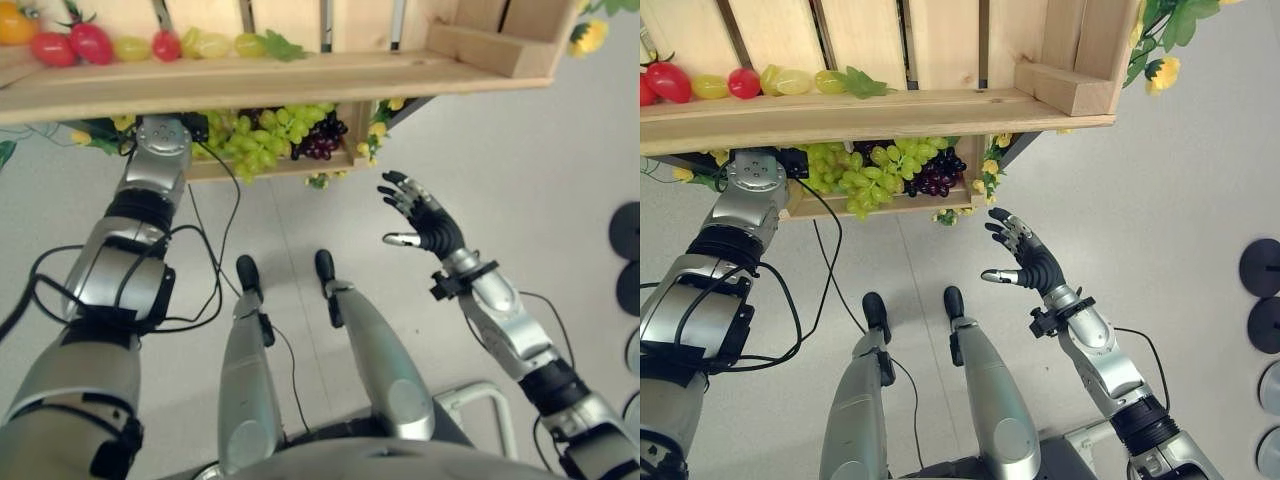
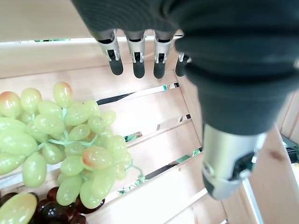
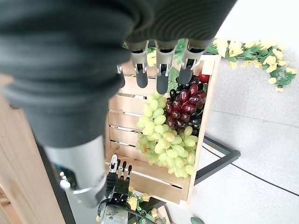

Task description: Pick up the fruits from the basket on one side to the basket on the other side

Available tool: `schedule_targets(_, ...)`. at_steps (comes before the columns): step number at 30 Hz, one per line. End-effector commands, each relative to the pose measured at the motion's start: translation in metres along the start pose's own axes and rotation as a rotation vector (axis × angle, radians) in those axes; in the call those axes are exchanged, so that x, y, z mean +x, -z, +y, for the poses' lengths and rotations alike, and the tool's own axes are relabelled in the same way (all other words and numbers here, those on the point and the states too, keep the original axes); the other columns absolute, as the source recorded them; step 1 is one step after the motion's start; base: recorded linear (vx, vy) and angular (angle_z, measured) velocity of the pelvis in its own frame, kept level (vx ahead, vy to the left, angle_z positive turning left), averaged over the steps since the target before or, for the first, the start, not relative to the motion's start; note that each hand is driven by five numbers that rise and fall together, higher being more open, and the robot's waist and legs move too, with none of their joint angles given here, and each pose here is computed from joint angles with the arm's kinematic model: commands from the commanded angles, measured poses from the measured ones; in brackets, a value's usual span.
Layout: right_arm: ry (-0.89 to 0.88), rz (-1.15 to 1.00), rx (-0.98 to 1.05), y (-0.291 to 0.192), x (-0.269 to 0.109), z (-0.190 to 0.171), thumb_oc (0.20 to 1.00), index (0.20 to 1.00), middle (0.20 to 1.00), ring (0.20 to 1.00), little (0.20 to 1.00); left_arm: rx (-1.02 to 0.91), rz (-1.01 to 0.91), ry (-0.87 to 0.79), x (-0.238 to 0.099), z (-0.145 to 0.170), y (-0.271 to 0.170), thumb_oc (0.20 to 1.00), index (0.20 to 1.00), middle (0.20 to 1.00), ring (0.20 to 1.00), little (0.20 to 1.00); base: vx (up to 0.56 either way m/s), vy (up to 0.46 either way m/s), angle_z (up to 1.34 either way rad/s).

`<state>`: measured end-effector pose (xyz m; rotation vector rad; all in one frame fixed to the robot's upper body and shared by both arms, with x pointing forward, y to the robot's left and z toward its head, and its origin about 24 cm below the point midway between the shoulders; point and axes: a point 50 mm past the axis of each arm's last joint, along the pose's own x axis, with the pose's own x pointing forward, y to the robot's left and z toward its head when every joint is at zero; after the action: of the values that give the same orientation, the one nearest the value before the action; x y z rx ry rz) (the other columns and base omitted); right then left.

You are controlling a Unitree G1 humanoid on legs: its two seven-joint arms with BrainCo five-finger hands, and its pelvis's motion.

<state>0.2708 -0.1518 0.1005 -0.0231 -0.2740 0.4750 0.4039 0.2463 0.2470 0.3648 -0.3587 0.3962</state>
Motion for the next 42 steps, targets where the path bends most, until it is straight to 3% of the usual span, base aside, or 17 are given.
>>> schedule_targets(1, 0.057, -0.135, 0.011, -0.023, -0.009, -0.008, 1.0, 1.0, 1.0, 1.0, 1.0, -0.086, -0.121, 0.015, -0.008, -0.004, -0.013, 1.0, 1.0, 1.0, 1.0, 1.0, 0.0, 0.0, 0.0)
schedule_targets(5, 0.091, -0.135, -0.003, -0.022, -0.011, -0.011, 1.0, 1.0, 1.0, 1.0, 1.0, -0.266, -0.198, 0.004, -0.037, -0.005, -0.006, 1.0, 1.0, 1.0, 1.0, 1.0, 0.01, 0.0, -0.02)
schedule_targets(10, 0.17, -0.144, -0.034, -0.023, -0.017, -0.022, 1.0, 1.0, 1.0, 1.0, 1.0, -0.437, -0.247, -0.011, -0.096, 0.008, 0.019, 1.0, 1.0, 1.0, 1.0, 1.0, 0.01, -0.001, 0.0)
schedule_targets(16, 0.229, -0.125, -0.072, -0.021, -0.027, -0.035, 1.0, 1.0, 1.0, 1.0, 1.0, -0.474, -0.197, 0.016, -0.141, 0.017, 0.045, 1.0, 1.0, 1.0, 1.0, 1.0, 0.03, 0.002, 0.12)
schedule_targets(32, 0.402, -0.05, -0.088, -0.005, -0.056, -0.062, 1.0, 1.0, 1.0, 1.0, 1.0, -0.46, -0.107, 0.151, -0.182, 0.022, 0.07, 1.0, 1.0, 1.0, 1.0, 1.0, 0.04, 0.0, 0.14)
schedule_targets(34, 0.5, 0.091, -0.071, 0.025, -0.077, -0.072, 1.0, 1.0, 1.0, 1.0, 1.0, -0.371, 0.026, 0.222, -0.196, 0.017, 0.098, 1.0, 1.0, 1.0, 1.0, 1.0, 0.09, 0.017, 0.13)
schedule_targets(38, 0.552, 0.158, -0.075, 0.037, -0.09, -0.077, 1.0, 1.0, 1.0, 1.0, 1.0, -0.282, 0.14, 0.226, -0.207, 0.018, 0.124, 1.0, 1.0, 1.0, 1.0, 1.0, 0.04, 0.026, 0.14)
schedule_targets(42, 0.607, 0.131, -0.043, 0.034, -0.101, -0.081, 1.0, 1.0, 1.0, 1.0, 1.0, -0.306, 0.144, 0.18, -0.211, 0.028, 0.126, 1.0, 1.0, 1.0, 1.0, 1.0, 0.06, 0.017, 0.0)
